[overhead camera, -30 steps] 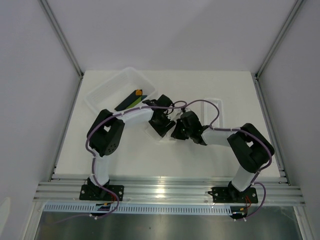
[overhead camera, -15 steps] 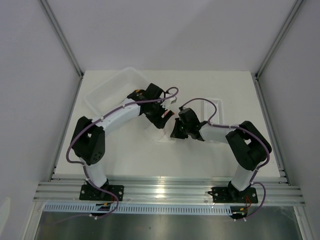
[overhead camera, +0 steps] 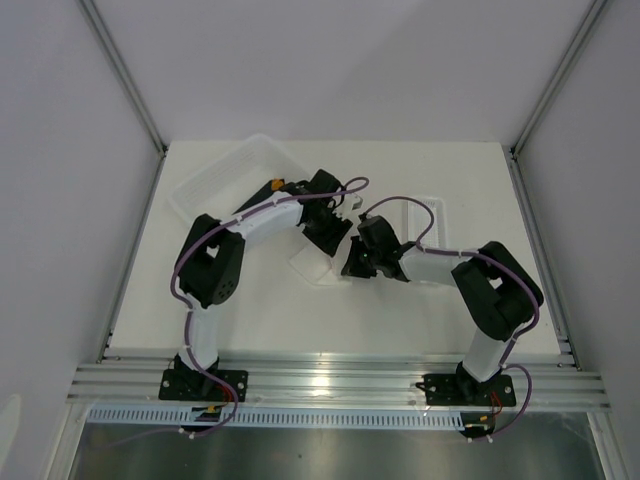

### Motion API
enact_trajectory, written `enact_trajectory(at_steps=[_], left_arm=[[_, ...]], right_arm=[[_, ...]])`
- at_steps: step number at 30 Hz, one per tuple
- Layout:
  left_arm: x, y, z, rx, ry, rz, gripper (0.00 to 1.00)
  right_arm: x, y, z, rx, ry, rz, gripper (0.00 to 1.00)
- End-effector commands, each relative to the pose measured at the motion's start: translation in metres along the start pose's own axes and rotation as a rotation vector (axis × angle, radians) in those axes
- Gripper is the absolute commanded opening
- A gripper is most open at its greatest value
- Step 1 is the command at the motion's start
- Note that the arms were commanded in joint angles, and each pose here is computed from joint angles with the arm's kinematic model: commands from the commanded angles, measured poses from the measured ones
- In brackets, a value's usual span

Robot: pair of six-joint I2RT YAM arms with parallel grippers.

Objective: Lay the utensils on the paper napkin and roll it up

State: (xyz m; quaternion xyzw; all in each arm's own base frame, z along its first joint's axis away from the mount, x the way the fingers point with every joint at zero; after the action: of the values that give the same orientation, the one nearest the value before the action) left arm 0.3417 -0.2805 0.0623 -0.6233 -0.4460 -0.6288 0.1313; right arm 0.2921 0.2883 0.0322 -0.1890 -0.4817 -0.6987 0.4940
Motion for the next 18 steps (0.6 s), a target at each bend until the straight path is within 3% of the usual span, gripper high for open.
enact_trajectory(at_steps=[1, 2, 9, 13, 14, 15, 18], left_arm=[[0.007, 0.019, 0.001, 0.018, 0.009, -0.056, 0.51], [0.008, 0.021, 0.001, 0.019, 0.01, -0.065, 0.47], [0.004, 0.019, 0.003, 0.019, 0.017, -0.053, 0.43], [-0.002, 0.013, 0.008, 0.027, 0.036, -0.032, 0.19], [-0.003, 0.01, 0.009, 0.029, 0.042, -0.026, 0.07], [-0.003, 0.009, 0.012, 0.024, 0.048, -0.024, 0.01], [-0.007, -0.005, 0.018, 0.001, 0.073, 0.003, 0.01]], right_arm=[[-0.001, -0.004, -0.003, 0.011, -0.015, 0.02, 0.04], [-0.002, -0.006, -0.003, 0.012, -0.015, 0.022, 0.04], [-0.001, -0.006, -0.005, 0.007, -0.018, 0.022, 0.04], [-0.001, -0.007, -0.005, 0.007, -0.02, 0.024, 0.04], [0.0, -0.008, -0.005, 0.005, -0.02, 0.024, 0.04], [-0.001, -0.007, -0.005, 0.005, -0.019, 0.023, 0.04], [0.0, -0.007, -0.005, 0.007, -0.019, 0.023, 0.04]])
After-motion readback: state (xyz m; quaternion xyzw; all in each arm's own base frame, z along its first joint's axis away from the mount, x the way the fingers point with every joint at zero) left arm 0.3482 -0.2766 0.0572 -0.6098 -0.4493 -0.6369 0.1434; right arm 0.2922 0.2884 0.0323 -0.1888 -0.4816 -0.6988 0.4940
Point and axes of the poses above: each gripper's point midway between its finger pads, its own x axis back along the fingers, its own z axis along the line the jaws close on, y = z × x, the point moved 1 cm from there along x, back along the fingers, and after that the axes turned 6 degrees about x, right-handed, at the moved point
